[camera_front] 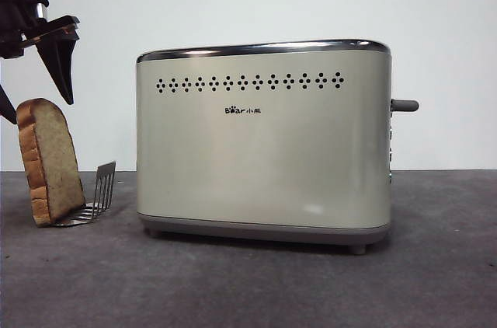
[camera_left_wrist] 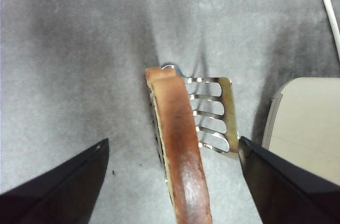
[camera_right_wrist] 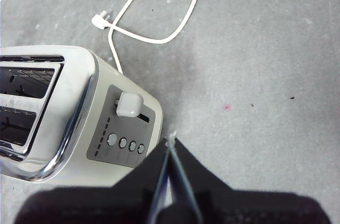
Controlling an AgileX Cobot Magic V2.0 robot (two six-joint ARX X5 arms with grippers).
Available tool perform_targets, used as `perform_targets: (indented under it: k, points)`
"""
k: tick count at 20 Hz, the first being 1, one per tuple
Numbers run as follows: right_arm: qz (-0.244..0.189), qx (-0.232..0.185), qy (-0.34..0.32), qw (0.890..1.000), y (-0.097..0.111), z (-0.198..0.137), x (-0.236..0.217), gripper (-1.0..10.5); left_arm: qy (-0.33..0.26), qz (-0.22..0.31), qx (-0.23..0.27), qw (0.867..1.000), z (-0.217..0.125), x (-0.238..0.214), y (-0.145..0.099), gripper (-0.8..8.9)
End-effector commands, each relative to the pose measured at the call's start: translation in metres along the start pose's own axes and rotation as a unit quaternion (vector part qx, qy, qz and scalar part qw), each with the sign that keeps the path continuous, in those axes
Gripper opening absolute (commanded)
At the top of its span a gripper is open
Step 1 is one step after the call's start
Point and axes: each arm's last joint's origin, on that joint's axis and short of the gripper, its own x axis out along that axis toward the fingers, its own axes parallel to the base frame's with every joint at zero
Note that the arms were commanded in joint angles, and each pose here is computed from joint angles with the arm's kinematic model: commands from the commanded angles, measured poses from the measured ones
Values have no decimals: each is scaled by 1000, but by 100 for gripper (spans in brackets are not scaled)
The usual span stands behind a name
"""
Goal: Pick up a slice of bread from the rack,put the bread on the toaster,press the button
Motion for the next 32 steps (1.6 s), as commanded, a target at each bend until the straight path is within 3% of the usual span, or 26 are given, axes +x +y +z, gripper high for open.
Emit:
perform_targets:
  k: [1, 3, 12, 14, 15, 25, 32]
  points:
    - [2, -7, 0, 1000, 1, 0, -1, 0, 5, 0, 0, 1000, 2, 7, 0, 375]
    - [0, -5, 4, 1000, 1, 0, -1, 0, 8, 0, 5, 1000, 1, 7, 0, 233]
    - [-8, -1, 12, 1000, 0, -2, -1, 0, 20, 19, 35, 999, -2, 12, -13, 136]
    - [-9, 1, 17, 1000, 0, -3, -1, 0, 22, 18, 39, 999, -2, 12, -14, 4]
    - [-9, 1, 18, 1000, 0, -3, -1, 0, 21, 18, 39, 999, -2, 12, -14, -13]
    - [-11, 6, 28, 1000, -1, -5, -1, 0, 32, 16, 35, 999, -1, 0, -18, -11]
    - [-14, 5, 31, 999, -1, -6, -1, 0, -5, 13, 49, 999, 12, -48, -36, -3]
